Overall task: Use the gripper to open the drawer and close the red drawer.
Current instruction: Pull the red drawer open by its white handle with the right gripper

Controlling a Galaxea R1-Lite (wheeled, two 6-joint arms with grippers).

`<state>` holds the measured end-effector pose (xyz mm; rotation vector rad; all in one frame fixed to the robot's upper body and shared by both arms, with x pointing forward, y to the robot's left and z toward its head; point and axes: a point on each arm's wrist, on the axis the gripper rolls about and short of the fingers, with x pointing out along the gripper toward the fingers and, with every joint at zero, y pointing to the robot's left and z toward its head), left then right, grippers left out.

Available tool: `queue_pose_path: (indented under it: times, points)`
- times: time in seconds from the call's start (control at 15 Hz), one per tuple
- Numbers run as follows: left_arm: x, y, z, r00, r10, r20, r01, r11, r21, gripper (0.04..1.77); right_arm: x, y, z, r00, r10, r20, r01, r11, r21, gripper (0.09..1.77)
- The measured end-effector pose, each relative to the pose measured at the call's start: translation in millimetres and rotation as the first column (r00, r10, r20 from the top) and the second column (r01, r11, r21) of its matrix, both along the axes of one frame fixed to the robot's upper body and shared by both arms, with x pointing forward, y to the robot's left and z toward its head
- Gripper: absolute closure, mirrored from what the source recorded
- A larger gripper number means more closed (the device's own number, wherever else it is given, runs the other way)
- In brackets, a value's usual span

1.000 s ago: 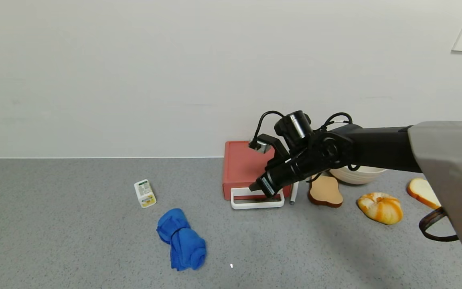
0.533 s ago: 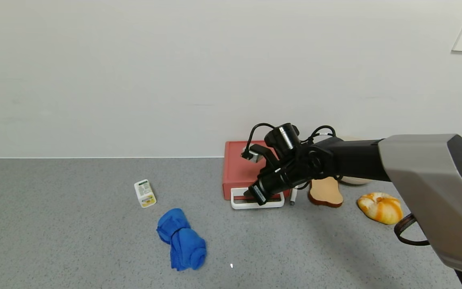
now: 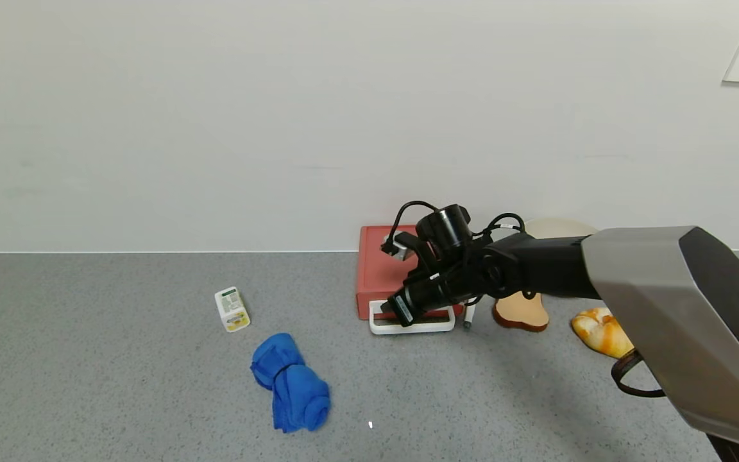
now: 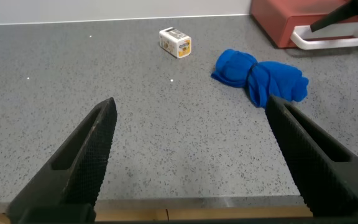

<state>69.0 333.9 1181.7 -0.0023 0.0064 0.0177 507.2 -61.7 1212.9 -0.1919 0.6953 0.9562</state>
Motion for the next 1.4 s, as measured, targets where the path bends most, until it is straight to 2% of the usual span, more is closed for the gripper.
queue_pose_path:
  times: [0.27,0.67,1.07,1.4]
  points:
    - [0,0,0,1.000,0.000,0.000,0.000,1.000,0.000,0.09,4,1,-9,0.999,-0.032,0.008,0.032,0.999,-0.023,1.74]
    - [0,0,0,1.000,0.000,0.000,0.000,1.000,0.001,0.09,3,4,-19,0.999,-0.034,-0.014,0.033,0.999,-0.034,1.74]
    - [0,0,0,1.000,0.001,0.000,-0.001,1.000,0.001,0.09,-2,8,-23,0.994,-0.069,-0.088,0.066,0.997,-0.027,1.74]
    - [0,0,0,1.000,0.001,0.000,-0.001,1.000,0.001,0.09,-13,11,-21,0.981,-0.086,-0.174,0.080,0.996,-0.046,1.74]
